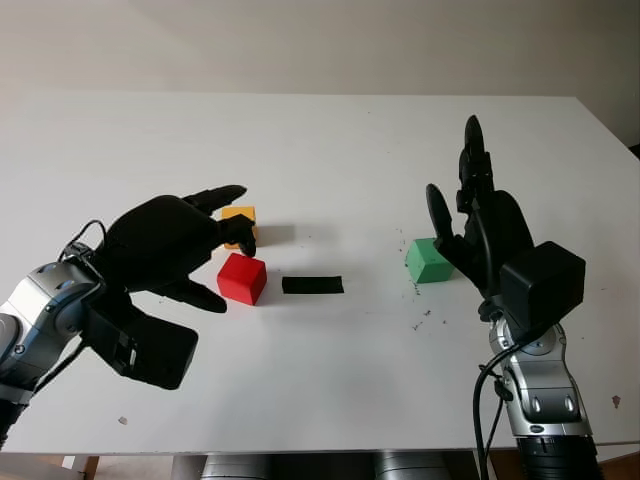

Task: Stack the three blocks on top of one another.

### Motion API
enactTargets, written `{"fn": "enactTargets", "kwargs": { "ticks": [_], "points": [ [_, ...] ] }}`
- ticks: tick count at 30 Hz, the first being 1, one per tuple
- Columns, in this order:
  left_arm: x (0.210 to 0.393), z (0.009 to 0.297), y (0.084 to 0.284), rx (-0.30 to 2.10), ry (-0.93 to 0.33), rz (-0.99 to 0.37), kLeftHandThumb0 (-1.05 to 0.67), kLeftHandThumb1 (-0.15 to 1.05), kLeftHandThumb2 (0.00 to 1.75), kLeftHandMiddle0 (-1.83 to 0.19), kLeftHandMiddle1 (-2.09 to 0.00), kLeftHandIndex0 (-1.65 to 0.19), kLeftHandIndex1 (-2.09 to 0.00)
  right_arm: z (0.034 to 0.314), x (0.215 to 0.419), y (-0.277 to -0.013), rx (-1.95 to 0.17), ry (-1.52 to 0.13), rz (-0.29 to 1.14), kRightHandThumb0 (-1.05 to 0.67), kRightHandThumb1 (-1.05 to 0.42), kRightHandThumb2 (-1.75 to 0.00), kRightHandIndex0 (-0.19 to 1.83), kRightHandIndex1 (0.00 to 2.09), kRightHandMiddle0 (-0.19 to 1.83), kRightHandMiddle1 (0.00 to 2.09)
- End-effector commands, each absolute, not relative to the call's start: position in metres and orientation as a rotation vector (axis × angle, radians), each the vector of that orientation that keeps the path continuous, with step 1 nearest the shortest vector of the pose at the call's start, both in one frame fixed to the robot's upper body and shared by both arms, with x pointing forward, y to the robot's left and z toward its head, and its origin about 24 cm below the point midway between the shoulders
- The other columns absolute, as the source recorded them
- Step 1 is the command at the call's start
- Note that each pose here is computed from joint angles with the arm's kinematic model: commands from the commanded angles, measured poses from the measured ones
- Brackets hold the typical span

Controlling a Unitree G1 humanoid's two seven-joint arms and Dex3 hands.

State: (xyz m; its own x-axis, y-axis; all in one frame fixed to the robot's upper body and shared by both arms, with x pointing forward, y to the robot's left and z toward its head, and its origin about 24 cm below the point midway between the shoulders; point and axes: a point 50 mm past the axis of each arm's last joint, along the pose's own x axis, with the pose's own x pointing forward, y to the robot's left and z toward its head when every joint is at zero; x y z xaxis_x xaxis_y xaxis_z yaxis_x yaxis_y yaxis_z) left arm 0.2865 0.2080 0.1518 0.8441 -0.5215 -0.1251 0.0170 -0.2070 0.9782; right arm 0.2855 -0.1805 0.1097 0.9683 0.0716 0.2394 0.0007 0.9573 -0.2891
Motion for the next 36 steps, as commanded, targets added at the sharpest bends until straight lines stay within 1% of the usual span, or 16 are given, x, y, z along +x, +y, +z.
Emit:
{"fn": "enactTargets", "kwargs": {
  "ticks": [1, 5, 7, 10, 15, 20, 22, 26, 31, 34, 36],
  "points": [
    [0.289, 0.152, 0.207, 1.744, -0.397, -0.513, -0.73, 0.98, 0.06, -0.13, -0.06, -0.17, -1.07, 0.115, 0.285, -0.179, -0.29, -0.274, 0.037, -0.75, -1.05, -0.56, -0.19, 0.0, -0.19, 0.0],
    [0.291, 0.15, 0.206, 1.753, -0.406, -0.501, -0.74, 0.99, 0.05, -0.11, -0.05, -0.17, -0.89, 0.114, 0.285, -0.179, -0.287, -0.269, 0.034, -0.75, -1.05, -0.56, -0.19, 0.0, -0.19, 0.01],
    [0.291, 0.148, 0.206, 1.751, -0.408, -0.501, -0.74, 0.98, 0.05, -0.11, -0.05, -0.2, -0.79, 0.114, 0.285, -0.179, -0.291, -0.268, 0.035, -0.75, -1.05, -0.56, -0.19, 0.0, -0.19, 0.0],
    [0.292, 0.146, 0.206, 1.72, -0.419, -0.506, -0.69, 0.97, 0.05, -0.13, -0.06, -0.25, -0.76, 0.114, 0.284, -0.179, -0.288, -0.27, 0.036, -0.76, -1.05, -0.56, -0.19, 0.0, -0.19, 0.01],
    [0.294, 0.143, 0.206, 1.699, -0.432, -0.515, -0.63, 1.0, 0.06, -0.16, -0.06, -0.24, -0.91, 0.114, 0.284, -0.179, -0.293, -0.27, 0.034, -0.77, -1.05, -0.56, -0.19, 0.0, -0.19, 0.02],
    [0.294, 0.141, 0.207, 1.672, -0.445, -0.523, -0.47, 1.04, 0.08, -0.23, -0.06, -0.29, -1.23, 0.113, 0.284, -0.18, -0.297, -0.273, 0.028, -0.78, -1.05, -0.56, -0.19, 0.0, -0.19, 0.03],
    [0.294, 0.142, 0.207, 1.652, -0.458, -0.521, -0.43, 1.04, 0.08, -0.25, -0.07, -0.3, -1.28, 0.113, 0.284, -0.18, -0.286, -0.272, 0.029, -0.77, -1.05, -0.55, -0.19, 0.0, -0.19, 0.03],
    [0.293, 0.144, 0.206, 1.647, -0.471, -0.516, -0.39, 1.04, 0.06, -0.27, -0.07, -0.3, -1.35, 0.114, 0.284, -0.18, -0.286, -0.267, 0.033, -0.76, -1.05, -0.55, -0.19, 0.0, -0.19, 0.03],
    [0.292, 0.149, 0.204, 1.727, -0.475, -0.509, -0.42, 1.05, 0.06, -0.27, -0.06, -0.26, -1.4, 0.114, 0.284, -0.18, -0.286, -0.274, 0.032, -0.77, -1.05, -0.55, -0.19, 0.0, -0.19, 0.03],
    [0.29, 0.152, 0.203, 1.785, -0.476, -0.508, -0.43, 1.04, 0.07, -0.28, -0.06, -0.26, -1.4, 0.114, 0.284, -0.18, -0.288, -0.278, 0.031, -0.76, -1.05, -0.54, -0.19, 0.0, -0.19, 0.03],
    [0.289, 0.156, 0.201, 1.812, -0.489, -0.514, -0.41, 1.04, 0.06, -0.27, -0.06, -0.29, -1.36, 0.114, 0.284, -0.18, -0.291, -0.279, 0.03, -0.76, -1.05, -0.54, -0.19, 0.0, -0.19, 0.03]
  ]
}}
